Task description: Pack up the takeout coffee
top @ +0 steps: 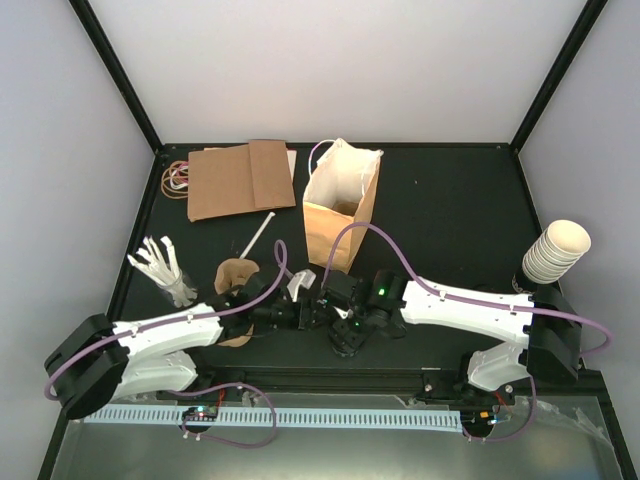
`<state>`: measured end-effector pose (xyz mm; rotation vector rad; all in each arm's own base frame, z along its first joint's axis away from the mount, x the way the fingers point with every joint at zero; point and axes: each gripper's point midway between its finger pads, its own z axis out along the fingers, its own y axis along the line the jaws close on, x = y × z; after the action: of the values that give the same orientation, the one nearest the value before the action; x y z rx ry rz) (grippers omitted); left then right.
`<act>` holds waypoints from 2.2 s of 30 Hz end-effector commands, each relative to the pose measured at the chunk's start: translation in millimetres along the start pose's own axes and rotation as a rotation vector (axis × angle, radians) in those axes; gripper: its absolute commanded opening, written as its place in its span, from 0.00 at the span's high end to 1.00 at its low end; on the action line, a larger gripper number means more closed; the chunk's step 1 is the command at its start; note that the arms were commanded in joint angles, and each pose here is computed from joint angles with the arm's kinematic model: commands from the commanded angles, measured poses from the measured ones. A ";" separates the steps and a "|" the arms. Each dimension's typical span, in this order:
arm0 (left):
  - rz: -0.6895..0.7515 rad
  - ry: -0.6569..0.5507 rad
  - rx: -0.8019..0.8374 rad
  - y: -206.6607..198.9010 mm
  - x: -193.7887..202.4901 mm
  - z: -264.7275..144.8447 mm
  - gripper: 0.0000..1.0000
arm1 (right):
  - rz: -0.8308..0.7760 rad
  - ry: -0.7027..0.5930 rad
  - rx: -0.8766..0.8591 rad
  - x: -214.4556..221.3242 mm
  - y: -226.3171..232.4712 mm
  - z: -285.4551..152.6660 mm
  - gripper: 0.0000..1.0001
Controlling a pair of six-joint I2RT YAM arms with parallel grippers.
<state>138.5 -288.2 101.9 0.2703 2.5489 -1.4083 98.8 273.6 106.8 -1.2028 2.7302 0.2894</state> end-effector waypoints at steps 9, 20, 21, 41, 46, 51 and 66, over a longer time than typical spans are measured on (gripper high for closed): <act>-0.029 0.071 -0.073 21.8 17.5 15.3 0.65 | 0.021 0.192 0.018 43.4 -2.9 27.0 0.30; -0.073 0.119 -0.168 44.4 34.4 18.5 0.67 | 0.027 0.187 0.031 43.6 -5.4 27.1 0.30; -0.064 0.110 -0.160 39.5 31.5 16.6 0.67 | 0.030 0.186 0.035 43.3 -6.3 27.0 0.30; 0.171 -0.308 -0.286 -39.1 -54.8 -98.2 0.50 | 0.204 0.047 0.168 21.8 -55.3 2.6 0.31; 0.206 -0.415 -0.301 -49.0 -67.5 -127.4 0.44 | 0.253 0.009 0.168 14.7 -68.7 -4.4 0.31; 0.225 -0.439 -0.335 -51.5 -74.3 -139.8 0.40 | 0.258 0.011 0.167 13.5 -71.3 -3.3 0.31; 0.315 -0.503 -0.379 -56.5 -86.5 -155.9 0.01 | 0.240 0.029 0.176 11.5 -71.6 1.2 0.31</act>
<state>185.5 -195.1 232.1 0.1840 2.2275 -0.7838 145.0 234.0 108.1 -0.8242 2.8148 0.1803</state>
